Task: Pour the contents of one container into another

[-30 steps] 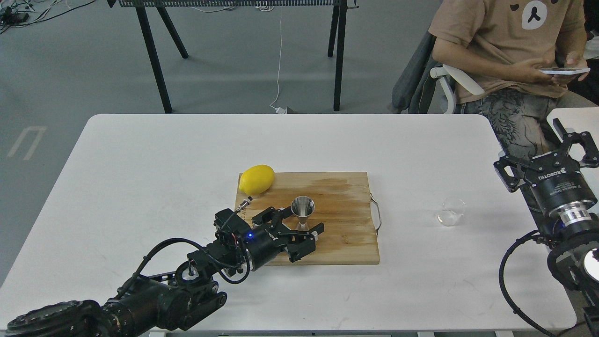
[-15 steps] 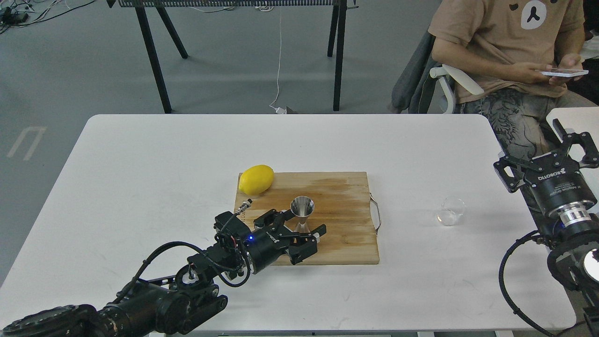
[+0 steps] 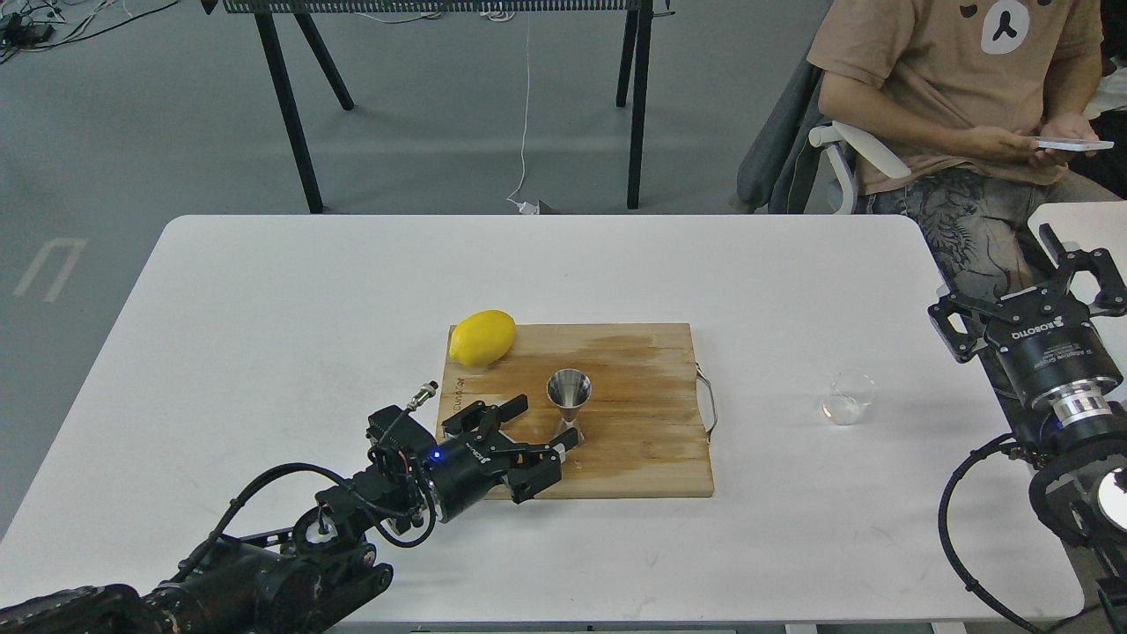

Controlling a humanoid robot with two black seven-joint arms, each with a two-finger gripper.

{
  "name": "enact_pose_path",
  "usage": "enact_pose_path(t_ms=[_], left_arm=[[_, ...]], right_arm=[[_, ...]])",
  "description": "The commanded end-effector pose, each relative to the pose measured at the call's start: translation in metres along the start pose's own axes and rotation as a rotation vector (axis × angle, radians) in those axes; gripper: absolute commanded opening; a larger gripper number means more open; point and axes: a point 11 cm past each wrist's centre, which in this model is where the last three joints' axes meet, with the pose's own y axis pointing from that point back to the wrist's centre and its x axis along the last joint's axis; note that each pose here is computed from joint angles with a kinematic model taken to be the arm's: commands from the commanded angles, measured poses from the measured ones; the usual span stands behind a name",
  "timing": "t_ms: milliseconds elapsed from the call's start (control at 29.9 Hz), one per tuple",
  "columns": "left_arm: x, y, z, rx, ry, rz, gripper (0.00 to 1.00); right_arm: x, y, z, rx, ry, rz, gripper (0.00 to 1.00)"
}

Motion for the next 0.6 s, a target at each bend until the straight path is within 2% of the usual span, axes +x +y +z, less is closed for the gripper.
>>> enact_pose_path(t_ms=[0, 301, 435, 568], left_arm=[[0.007, 0.019, -0.007, 0.003, 0.015, 0.015, 0.98], [0.076, 0.074, -0.054, 0.162, 0.269, 0.212, 0.98], [0.081, 0.087, -0.070, 0.188, 0.512, 0.093, 0.98], [0.090, 0.102, -0.080, 0.138, 0.825, -0.078, 0.98]], right_arm=[[0.000, 0.000, -0.001, 0.001, 0.001, 0.001, 0.99], [0.000, 0.000, -0.002, 0.012, -0.042, 0.001, 0.99], [0.000, 0.000, -0.002, 0.014, -0.053, 0.000, 0.99], [-0.002, 0.000, 0.002, 0.003, -0.054, -0.005, 0.99]])
